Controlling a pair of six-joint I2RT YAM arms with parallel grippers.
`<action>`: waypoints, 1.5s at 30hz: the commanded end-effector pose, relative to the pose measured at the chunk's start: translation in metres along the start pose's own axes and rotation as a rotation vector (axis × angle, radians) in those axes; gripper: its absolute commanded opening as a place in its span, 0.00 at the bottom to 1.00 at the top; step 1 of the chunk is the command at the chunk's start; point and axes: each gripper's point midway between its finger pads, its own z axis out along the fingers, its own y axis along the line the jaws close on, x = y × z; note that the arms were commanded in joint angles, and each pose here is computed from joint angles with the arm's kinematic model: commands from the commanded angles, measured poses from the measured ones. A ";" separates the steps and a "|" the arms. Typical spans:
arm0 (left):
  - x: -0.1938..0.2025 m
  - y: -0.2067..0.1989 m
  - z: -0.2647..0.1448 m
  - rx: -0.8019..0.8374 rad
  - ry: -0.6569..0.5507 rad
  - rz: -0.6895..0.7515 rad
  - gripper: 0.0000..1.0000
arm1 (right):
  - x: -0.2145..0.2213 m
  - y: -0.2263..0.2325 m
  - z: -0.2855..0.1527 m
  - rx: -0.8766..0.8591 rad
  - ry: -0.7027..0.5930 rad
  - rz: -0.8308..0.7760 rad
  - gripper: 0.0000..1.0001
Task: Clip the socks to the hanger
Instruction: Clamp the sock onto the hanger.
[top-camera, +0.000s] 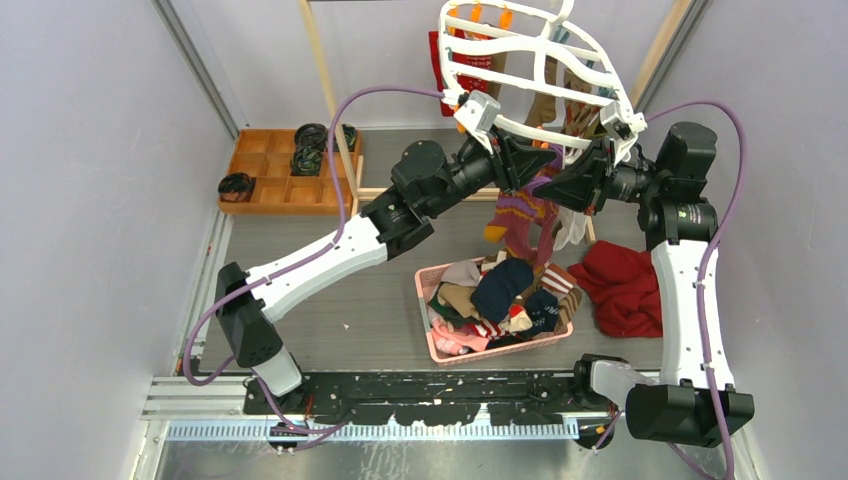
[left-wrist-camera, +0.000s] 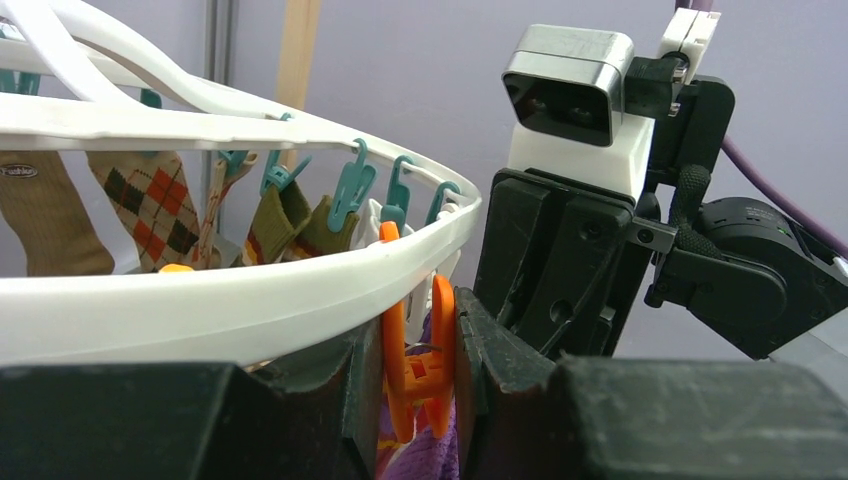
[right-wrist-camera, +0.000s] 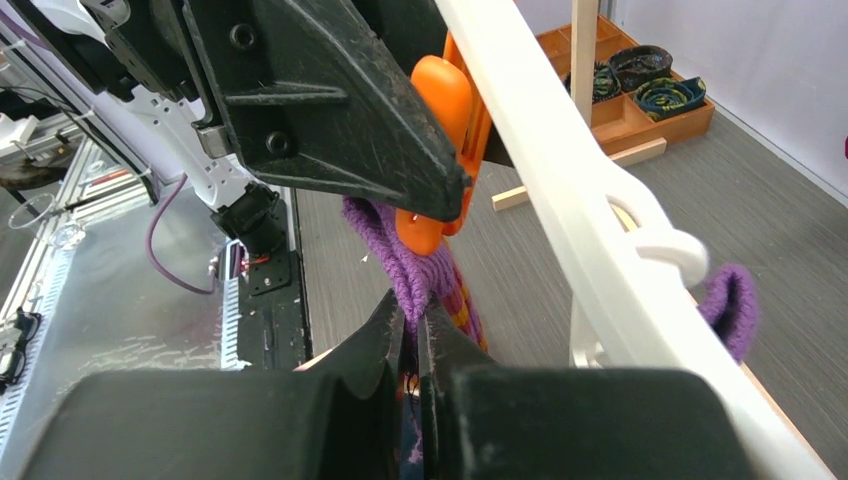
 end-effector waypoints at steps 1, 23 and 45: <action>-0.044 -0.018 -0.009 0.055 -0.091 0.024 0.11 | -0.006 0.001 0.000 0.012 -0.008 -0.050 0.01; -0.047 -0.029 -0.010 0.114 -0.088 0.010 0.11 | -0.004 -0.004 0.000 0.027 -0.006 -0.014 0.01; -0.048 -0.035 -0.008 0.143 -0.092 -0.005 0.11 | 0.003 -0.008 0.000 0.047 -0.002 0.019 0.01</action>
